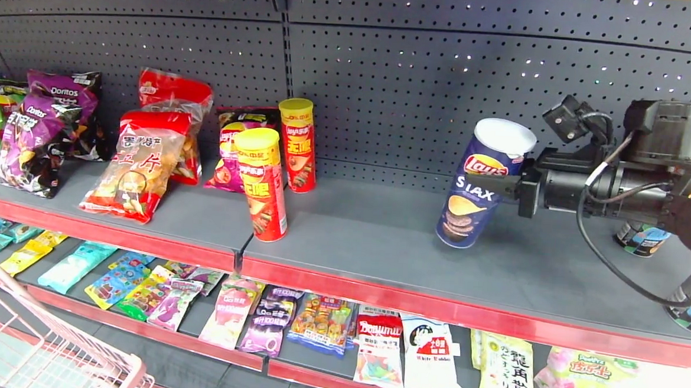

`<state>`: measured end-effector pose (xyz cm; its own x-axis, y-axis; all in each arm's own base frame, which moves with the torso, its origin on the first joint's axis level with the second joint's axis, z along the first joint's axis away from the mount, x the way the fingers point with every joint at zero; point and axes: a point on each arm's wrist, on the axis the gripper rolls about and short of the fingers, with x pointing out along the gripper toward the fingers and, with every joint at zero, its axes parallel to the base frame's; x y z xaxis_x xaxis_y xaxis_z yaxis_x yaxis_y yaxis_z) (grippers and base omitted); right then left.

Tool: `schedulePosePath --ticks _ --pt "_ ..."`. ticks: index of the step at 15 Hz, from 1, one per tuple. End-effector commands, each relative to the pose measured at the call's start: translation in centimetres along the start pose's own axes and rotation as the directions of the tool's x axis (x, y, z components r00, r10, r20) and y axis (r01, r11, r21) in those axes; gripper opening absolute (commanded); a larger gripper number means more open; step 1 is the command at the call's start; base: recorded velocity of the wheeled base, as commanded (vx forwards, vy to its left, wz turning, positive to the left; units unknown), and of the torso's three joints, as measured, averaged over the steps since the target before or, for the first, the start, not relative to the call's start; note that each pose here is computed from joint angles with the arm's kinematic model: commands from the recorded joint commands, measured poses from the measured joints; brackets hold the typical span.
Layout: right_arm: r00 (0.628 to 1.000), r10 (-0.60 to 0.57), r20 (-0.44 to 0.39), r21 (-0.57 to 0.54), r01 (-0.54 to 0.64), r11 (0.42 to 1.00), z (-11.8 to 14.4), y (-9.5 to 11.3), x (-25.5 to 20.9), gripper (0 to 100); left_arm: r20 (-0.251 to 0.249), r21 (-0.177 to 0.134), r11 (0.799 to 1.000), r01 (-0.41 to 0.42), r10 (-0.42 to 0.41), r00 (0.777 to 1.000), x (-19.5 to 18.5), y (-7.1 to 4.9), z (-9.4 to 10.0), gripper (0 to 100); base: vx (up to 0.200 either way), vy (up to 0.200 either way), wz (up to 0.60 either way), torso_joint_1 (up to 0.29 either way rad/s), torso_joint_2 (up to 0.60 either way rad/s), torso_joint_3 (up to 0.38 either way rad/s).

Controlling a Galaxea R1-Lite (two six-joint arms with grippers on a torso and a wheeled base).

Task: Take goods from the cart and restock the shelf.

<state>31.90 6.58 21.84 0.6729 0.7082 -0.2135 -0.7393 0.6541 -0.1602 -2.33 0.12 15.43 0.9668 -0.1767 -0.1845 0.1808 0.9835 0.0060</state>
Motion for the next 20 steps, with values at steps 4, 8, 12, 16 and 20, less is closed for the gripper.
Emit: schedulePosePath --ticks 4,8,12,16,20 --pt "0.999 0.023 -0.047 -0.009 -0.023 1.0 -1.7 1.4 -1.3 0 0.006 0.002 1.0 -0.002 0.002 1.0 -0.1 0.0 0.0 0 0.0 0.0 0.0 0.0 0.0 0.0" --pt "0.996 0.064 -0.066 0.017 -0.063 0.998 -2.8 2.2 -1.8 0 0.008 0.002 1.0 -0.002 0.002 1.0 -0.1 0.0 0.1 0 0.0 0.0 0.0 0.0 0.0 0.0" --pt "0.994 0.076 -0.08 0.02 -0.074 0.997 -3.3 2.2 -1.4 0 0.006 0.002 1.0 0.0 0.0 1.0 -0.1 0.0 0.1 0 0.0 0.0 0.0 0.0 0.0 0.0" --pt "0.99 0.089 -0.107 0.038 -0.085 0.996 -4.3 2.5 -1.2 0 0.006 0.002 1.0 0.0 0.0 1.0 -0.1 0.0 0.0 0 0.0 0.0 0.0 0.0 0.0 0.0" --pt "0.988 0.117 -0.102 0.05 -0.113 0.992 -4.6 2.5 -1.1 0 0.003 0.002 1.0 0.0 0.0 1.0 -0.1 0.0 0.0 0 0.0 0.0 0.0 0.0 0.0 0.0"
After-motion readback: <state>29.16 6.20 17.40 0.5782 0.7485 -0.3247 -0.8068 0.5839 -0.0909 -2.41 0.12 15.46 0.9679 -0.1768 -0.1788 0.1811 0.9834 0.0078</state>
